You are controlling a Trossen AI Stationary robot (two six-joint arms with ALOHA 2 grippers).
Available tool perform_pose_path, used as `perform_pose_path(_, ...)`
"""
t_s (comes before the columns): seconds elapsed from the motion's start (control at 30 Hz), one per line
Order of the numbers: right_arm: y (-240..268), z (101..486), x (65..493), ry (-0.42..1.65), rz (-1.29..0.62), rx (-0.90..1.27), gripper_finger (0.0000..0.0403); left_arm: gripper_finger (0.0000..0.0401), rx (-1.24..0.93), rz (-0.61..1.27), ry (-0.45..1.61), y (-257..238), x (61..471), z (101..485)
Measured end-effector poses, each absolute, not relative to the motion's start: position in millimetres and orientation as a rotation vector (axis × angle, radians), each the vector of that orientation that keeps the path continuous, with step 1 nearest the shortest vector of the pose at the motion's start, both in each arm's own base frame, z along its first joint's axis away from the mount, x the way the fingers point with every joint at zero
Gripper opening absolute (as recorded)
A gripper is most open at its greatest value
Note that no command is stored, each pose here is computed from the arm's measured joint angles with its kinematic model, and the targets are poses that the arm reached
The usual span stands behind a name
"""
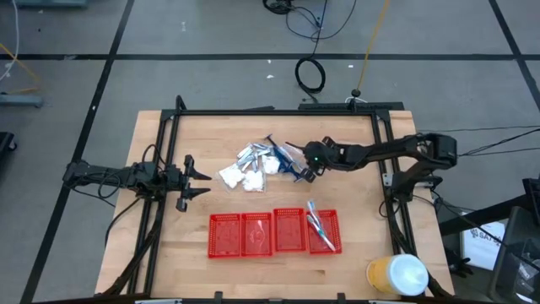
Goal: Pick & Place Travel size toiletries
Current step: Put the red toothbrush into the right red bin
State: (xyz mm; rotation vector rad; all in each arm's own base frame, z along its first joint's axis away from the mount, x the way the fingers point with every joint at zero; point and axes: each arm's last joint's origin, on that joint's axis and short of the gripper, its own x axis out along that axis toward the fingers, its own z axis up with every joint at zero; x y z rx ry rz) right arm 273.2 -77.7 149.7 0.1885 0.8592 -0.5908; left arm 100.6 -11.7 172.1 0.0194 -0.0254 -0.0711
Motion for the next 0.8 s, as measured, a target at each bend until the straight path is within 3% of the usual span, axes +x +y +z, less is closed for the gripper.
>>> perform_pose_path(0.37, -8.5, 215.7, 249.1, 0.681, -0.431, 0.214, 0.0008, 0.0166, 0.019, -0.071, -0.026, -11.7, 100.6, 172.1)
perform_pose_path(0.8, 120.1, 232.5, 200.7, 0.58, -0.203, 0.46, 0.0006, 0.0166, 0.02, -0.071, -0.025, -11.7, 100.6, 172.1)
